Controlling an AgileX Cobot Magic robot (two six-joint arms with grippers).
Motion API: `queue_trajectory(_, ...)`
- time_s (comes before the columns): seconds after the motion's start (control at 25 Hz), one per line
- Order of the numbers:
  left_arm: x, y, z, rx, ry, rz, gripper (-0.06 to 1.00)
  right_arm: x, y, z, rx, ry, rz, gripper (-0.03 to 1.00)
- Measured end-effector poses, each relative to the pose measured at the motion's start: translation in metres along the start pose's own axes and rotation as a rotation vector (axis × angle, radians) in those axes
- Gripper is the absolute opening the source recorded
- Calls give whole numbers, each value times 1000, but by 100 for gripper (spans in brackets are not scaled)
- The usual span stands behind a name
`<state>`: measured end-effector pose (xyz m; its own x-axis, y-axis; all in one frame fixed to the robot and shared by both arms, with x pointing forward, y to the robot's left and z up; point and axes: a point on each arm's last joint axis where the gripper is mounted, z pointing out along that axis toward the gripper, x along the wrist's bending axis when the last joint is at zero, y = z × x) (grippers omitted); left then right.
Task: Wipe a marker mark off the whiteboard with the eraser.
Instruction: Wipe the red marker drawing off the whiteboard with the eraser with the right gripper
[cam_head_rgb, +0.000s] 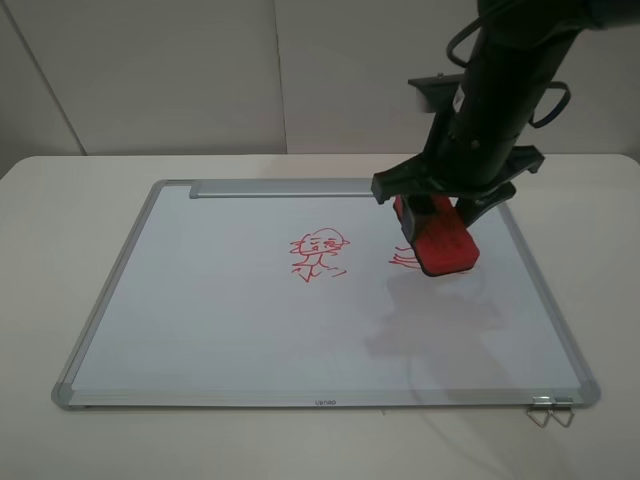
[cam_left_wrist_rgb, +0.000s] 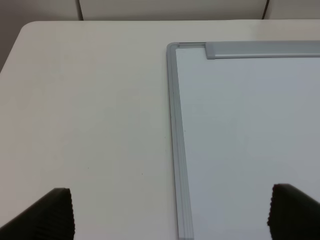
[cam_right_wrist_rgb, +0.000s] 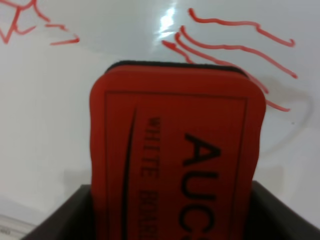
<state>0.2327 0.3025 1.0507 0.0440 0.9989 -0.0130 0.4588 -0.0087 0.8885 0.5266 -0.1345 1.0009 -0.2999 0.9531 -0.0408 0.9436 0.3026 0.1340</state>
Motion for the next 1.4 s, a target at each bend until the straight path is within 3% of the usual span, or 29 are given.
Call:
queue_trajectory(0.32,0,0,0,0,0,0,77,85,12,17,26,15,-308,50)
queue_trajectory(0.6,0,0,0,0,0,0,77,141,41,33,-2,33,-328,50)
queue_trajectory(0.96,0,0,0,0,0,0,77,167,75,73,-15,32,-325,50)
queue_trajectory(1.4,0,0,0,0,0,0,77,171,81,111,-12,-3,-341,50)
